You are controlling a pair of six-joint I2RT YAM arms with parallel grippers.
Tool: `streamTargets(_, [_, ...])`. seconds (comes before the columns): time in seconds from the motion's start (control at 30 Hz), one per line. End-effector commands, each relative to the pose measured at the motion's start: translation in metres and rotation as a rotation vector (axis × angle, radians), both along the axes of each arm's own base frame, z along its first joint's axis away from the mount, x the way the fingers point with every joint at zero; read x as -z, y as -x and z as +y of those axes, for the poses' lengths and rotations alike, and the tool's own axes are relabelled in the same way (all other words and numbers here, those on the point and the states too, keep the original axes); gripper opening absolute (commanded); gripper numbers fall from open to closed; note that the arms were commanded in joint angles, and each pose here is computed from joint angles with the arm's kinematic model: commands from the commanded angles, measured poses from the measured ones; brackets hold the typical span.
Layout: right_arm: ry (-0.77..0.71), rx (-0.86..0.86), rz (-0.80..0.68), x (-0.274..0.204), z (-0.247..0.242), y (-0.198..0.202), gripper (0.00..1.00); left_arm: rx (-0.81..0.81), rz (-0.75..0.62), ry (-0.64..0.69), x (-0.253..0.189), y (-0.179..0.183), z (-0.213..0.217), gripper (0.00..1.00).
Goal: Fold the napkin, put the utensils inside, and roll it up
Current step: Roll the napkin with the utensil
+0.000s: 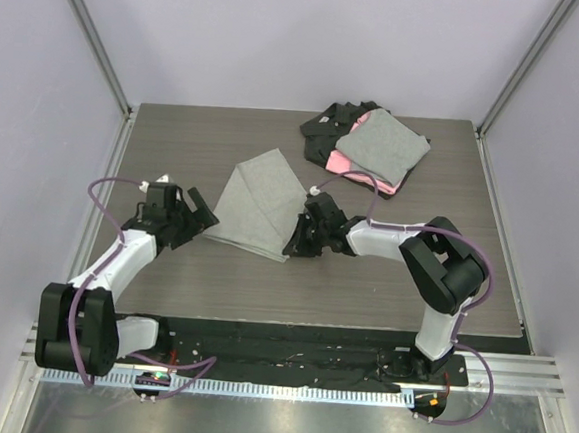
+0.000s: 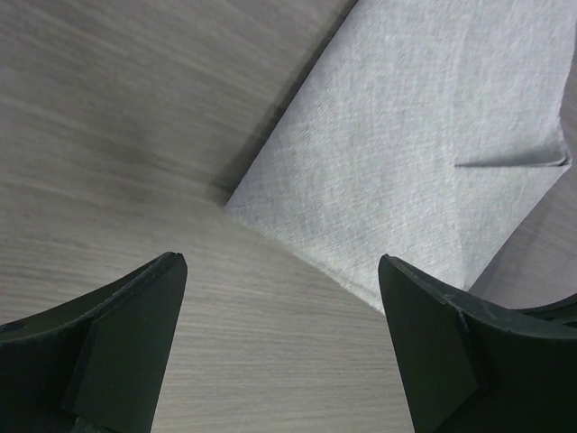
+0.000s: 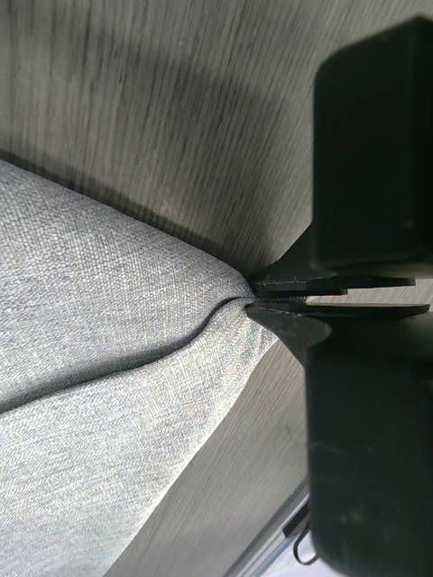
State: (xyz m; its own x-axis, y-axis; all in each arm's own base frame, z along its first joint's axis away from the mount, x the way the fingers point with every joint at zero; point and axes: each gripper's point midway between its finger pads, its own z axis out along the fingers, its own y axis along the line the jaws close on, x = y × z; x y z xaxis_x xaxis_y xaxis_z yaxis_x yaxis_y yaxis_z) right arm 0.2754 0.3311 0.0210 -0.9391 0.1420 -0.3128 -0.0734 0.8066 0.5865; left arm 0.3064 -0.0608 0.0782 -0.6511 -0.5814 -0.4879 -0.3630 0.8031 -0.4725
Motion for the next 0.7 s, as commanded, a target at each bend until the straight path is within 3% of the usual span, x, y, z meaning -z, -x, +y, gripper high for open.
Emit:
streamTargets(0.0, [0.06, -0.019, -0.051, -0.013, -0.015, -0.005, 0.01, 0.005, -0.014, 0.067, 0.001, 0.009, -0.009, 0.93])
streamTargets(0.17, [0.092, -0.044, -0.041, -0.013, -0.033, 0.0, 0.01, 0.012, -0.002, 0.106, 0.014, 0.022, -0.017, 0.91])
streamTargets(0.43, [0.1, -0.089, -0.018, -0.006, -0.033, 0.006, 0.01, 0.054, -0.035, 0.2, 0.015, 0.014, -0.034, 0.87])
streamTargets(0.67, [0.092, -0.089, -0.023, -0.01, -0.031, 0.004, 0.01, 0.065, -0.001, 0.195, 0.029, 0.015, -0.035, 0.74])
